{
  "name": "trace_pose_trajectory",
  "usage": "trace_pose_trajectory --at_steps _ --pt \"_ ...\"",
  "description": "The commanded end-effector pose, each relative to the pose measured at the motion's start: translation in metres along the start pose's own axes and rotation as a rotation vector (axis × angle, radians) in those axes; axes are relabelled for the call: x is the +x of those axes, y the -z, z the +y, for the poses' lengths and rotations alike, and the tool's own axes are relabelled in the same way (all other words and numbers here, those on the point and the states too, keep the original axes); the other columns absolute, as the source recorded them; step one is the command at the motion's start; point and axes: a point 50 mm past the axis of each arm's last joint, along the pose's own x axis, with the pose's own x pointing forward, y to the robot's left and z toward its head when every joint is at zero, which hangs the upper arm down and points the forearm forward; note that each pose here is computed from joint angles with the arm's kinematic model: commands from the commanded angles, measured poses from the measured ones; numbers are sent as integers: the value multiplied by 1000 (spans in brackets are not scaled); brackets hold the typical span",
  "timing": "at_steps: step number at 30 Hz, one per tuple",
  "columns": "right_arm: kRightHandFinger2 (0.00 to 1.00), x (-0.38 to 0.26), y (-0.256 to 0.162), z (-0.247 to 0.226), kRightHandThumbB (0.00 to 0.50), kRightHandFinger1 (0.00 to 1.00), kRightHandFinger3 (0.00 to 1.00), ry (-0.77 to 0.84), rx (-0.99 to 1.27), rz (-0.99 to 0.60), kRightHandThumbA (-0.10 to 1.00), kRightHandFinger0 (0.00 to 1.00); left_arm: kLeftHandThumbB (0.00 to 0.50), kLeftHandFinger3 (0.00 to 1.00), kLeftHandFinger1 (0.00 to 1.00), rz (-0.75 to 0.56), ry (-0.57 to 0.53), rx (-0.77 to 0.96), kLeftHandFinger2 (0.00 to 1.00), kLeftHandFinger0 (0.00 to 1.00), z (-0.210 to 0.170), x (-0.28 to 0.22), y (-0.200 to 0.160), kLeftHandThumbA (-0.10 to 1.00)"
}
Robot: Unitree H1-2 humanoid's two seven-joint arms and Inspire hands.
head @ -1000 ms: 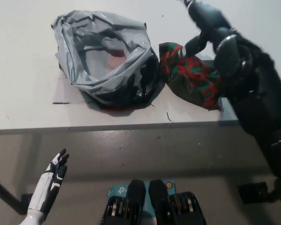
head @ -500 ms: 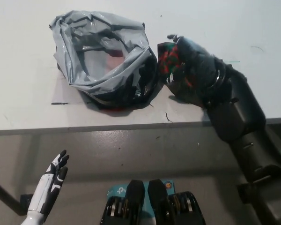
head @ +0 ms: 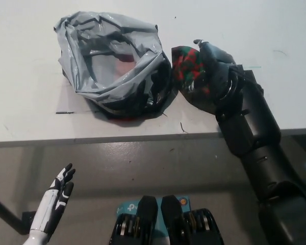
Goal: The robot uses its right hand to pick up a bag of coffee beans and puts it in the black plastic bag, then the robot grabs the top of the bag and lifts it.
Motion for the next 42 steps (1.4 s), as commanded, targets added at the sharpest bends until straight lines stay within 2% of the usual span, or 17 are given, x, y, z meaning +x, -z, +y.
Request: trace_pose_trajectory --at_steps 1,6,10,20,25,30,35,38,42 --pt "1000 -5 -16 -27 500 1000 1000 172 -89 9 1000 1000 255 1000 1000 -54 4 21 1000 1000 6 -4 -6 1000" --pt "1000 -13 -21 -42 500 1000 1000 248 -125 4 1000 1000 248 1000 1000 -57 1 26 1000 1000 7 -2 -6 1000" --pt "1000 -18 -21 -44 500 1000 1000 245 -121 7 1000 1000 246 1000 1000 -58 4 28 1000 1000 6 -3 -6 1000" --pt "1000 -16 -7 -22 500 1000 1000 73 16 10 1000 1000 234 1000 1000 -57 15 32 1000 1000 4 -4 -9 1000" --pt "1000 -15 2 -19 500 1000 1000 -82 266 -37 1000 1000 250 1000 1000 -59 19 29 1000 1000 5 -3 -9 1000" --pt "1000 -17 10 -25 500 1000 1000 -152 416 -93 1000 1000 243 1000 1000 -59 25 38 1000 1000 5 -3 -8 1000" --pt "1000 -13 12 -30 489 1000 1000 -135 355 -81 1000 1000 257 1000 1000 -62 20 36 1000 1000 6 -2 -8 1000" --pt "1000 -9 18 -27 500 1000 1000 -130 329 -54 1000 1000 255 1000 1000 -62 17 40 1000 1000 6 -2 -7 1000" --pt "1000 4 31 -13 500 1000 1000 -144 235 30 1000 1000 257 1000 1000 -56 16 34 1000 1000 7 -1 -8 1000"
